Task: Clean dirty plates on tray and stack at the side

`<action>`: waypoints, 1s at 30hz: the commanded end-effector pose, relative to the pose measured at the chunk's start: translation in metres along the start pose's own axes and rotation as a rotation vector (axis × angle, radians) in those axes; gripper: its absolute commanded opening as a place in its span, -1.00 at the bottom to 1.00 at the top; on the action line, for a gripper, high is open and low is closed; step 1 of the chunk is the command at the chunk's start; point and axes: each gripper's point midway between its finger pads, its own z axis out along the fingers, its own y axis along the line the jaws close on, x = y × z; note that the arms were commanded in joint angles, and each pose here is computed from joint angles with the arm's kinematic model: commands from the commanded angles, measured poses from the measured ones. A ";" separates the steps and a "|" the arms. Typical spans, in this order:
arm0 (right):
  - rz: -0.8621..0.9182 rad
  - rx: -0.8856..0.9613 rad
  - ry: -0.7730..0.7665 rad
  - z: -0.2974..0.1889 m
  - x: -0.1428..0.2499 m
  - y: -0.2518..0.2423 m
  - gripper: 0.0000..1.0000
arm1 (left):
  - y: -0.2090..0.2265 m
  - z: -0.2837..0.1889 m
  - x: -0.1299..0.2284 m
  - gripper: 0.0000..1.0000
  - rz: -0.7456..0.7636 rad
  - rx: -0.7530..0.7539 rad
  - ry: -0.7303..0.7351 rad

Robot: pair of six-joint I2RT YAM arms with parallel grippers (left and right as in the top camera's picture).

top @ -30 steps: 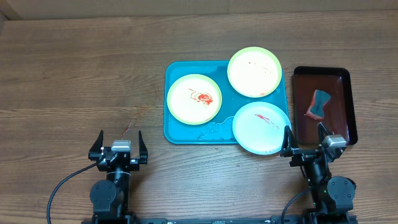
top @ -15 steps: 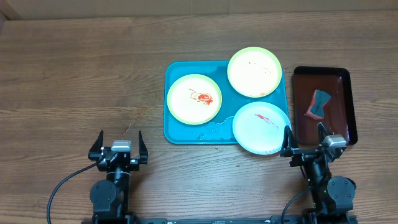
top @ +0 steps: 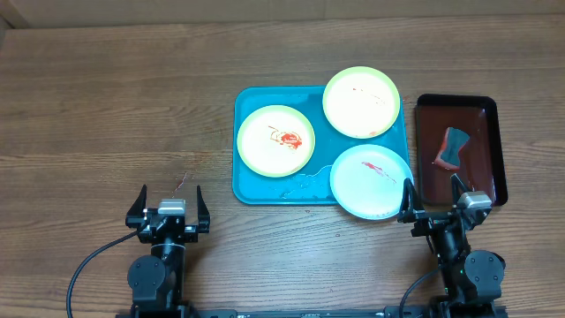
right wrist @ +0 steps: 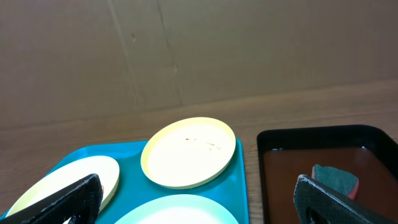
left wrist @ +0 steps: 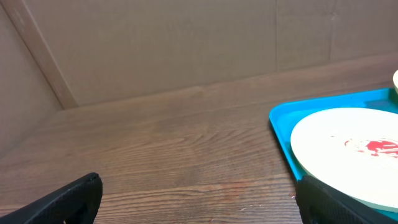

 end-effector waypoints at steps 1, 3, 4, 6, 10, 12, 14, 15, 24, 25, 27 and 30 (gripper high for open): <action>0.002 -0.002 -0.003 0.000 0.002 0.000 1.00 | 0.000 0.000 -0.001 1.00 0.014 0.003 -0.011; 0.002 -0.002 -0.004 0.000 0.002 0.000 1.00 | 0.000 0.000 -0.001 1.00 0.014 0.003 -0.011; 0.002 -0.002 -0.003 0.000 0.002 0.000 1.00 | 0.000 0.000 -0.001 1.00 0.013 0.003 -0.011; 0.002 -0.002 -0.003 0.000 0.002 0.000 1.00 | 0.000 0.000 -0.001 0.99 0.013 0.003 -0.011; 0.002 -0.002 -0.003 0.000 0.002 0.000 1.00 | 0.000 0.000 -0.001 1.00 0.014 0.003 -0.011; -0.005 0.016 -0.007 0.000 0.001 -0.003 1.00 | 0.000 0.000 -0.001 1.00 0.014 0.003 -0.011; -0.005 0.043 -0.010 0.000 0.001 -0.007 1.00 | 0.000 0.000 -0.001 0.99 0.013 0.004 -0.011; -0.005 0.047 -0.011 0.000 0.001 -0.008 1.00 | 0.001 0.000 -0.001 0.99 0.019 -0.002 -0.010; -0.004 0.039 -0.009 0.000 0.001 -0.007 1.00 | 0.001 0.000 -0.001 1.00 0.021 -0.003 -0.010; -0.004 0.039 -0.009 0.000 0.001 -0.007 1.00 | 0.001 0.000 -0.001 1.00 0.021 -0.003 -0.010; -0.004 0.039 -0.009 0.000 0.001 -0.007 1.00 | 0.000 0.000 -0.001 1.00 0.019 0.000 -0.011; -0.004 0.039 -0.010 0.000 0.001 -0.007 1.00 | -0.004 0.000 -0.001 0.99 0.018 0.022 -0.013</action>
